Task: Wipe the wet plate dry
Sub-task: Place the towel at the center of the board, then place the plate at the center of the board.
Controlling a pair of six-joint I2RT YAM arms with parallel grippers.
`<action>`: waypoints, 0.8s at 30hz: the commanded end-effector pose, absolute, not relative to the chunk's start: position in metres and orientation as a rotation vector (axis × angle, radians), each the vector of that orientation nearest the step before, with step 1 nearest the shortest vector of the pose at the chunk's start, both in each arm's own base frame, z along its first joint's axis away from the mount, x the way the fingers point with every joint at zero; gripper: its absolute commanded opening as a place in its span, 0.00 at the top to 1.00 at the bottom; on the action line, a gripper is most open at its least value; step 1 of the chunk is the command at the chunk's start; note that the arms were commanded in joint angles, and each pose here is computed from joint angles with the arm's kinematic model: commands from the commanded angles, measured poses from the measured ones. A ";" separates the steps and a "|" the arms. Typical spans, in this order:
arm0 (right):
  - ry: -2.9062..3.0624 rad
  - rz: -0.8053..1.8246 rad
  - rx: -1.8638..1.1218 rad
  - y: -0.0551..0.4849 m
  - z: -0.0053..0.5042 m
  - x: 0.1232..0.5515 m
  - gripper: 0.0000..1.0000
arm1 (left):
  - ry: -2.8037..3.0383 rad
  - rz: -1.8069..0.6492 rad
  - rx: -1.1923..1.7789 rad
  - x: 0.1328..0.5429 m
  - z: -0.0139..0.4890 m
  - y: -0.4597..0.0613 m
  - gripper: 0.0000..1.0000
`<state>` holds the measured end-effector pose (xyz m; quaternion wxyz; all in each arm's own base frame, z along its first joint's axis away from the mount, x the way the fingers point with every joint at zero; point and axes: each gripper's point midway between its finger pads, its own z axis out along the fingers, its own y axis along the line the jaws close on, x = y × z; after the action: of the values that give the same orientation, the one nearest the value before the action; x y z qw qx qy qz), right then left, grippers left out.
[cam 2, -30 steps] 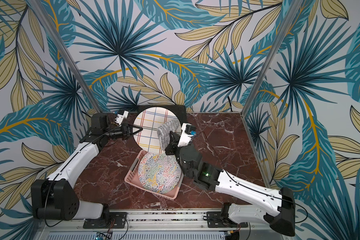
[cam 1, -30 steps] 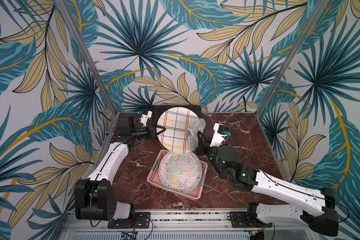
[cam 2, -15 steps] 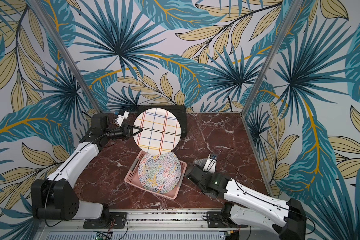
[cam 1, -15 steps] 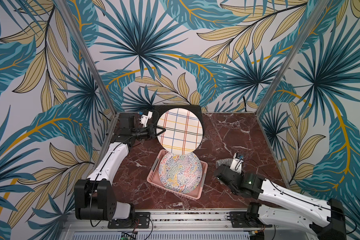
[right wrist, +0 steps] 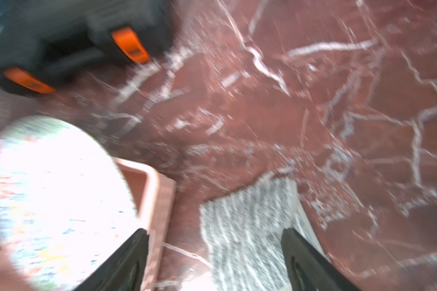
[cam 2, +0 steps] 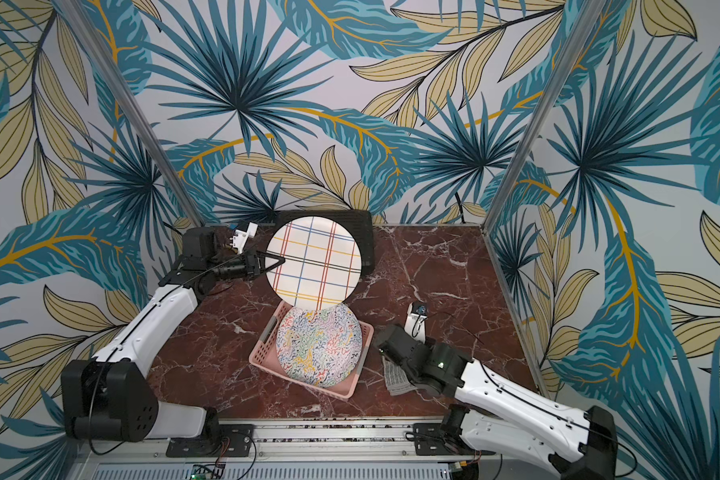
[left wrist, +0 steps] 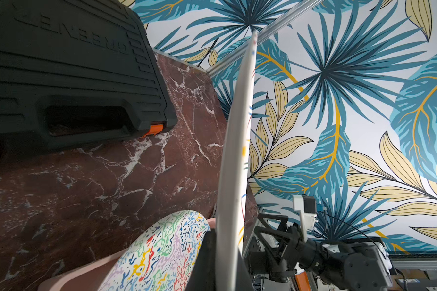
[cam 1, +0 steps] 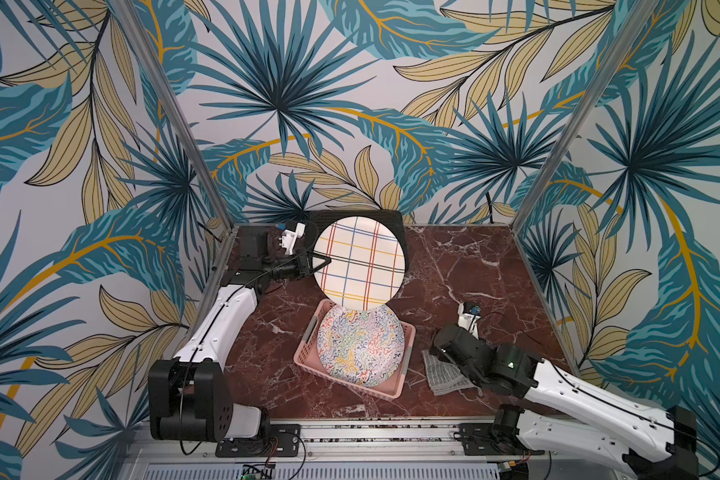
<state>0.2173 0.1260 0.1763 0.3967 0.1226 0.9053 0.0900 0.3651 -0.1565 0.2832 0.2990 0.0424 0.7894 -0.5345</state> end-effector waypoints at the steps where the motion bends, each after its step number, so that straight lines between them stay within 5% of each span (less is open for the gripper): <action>1: 2.230 0.519 0.151 0.153 0.212 0.238 0.17 | 1.995 -1.407 0.257 0.354 0.315 -0.159 1.00; 9: 1.979 1.164 -0.078 0.213 0.297 0.265 0.19 | 1.910 -1.527 0.444 0.329 0.337 -0.172 1.00; 16: 1.922 1.198 -0.053 0.207 0.309 0.290 0.24 | 1.874 -1.581 0.543 0.309 0.348 -0.184 1.00; 24: 1.856 1.363 -0.105 0.226 0.318 0.301 0.45 | 1.880 -1.629 0.573 0.302 0.347 -0.191 1.00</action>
<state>0.3024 0.2147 0.2994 0.4047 -0.0150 0.7646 0.5014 0.3135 -0.1863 0.3215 0.2709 0.1675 0.7308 -0.6037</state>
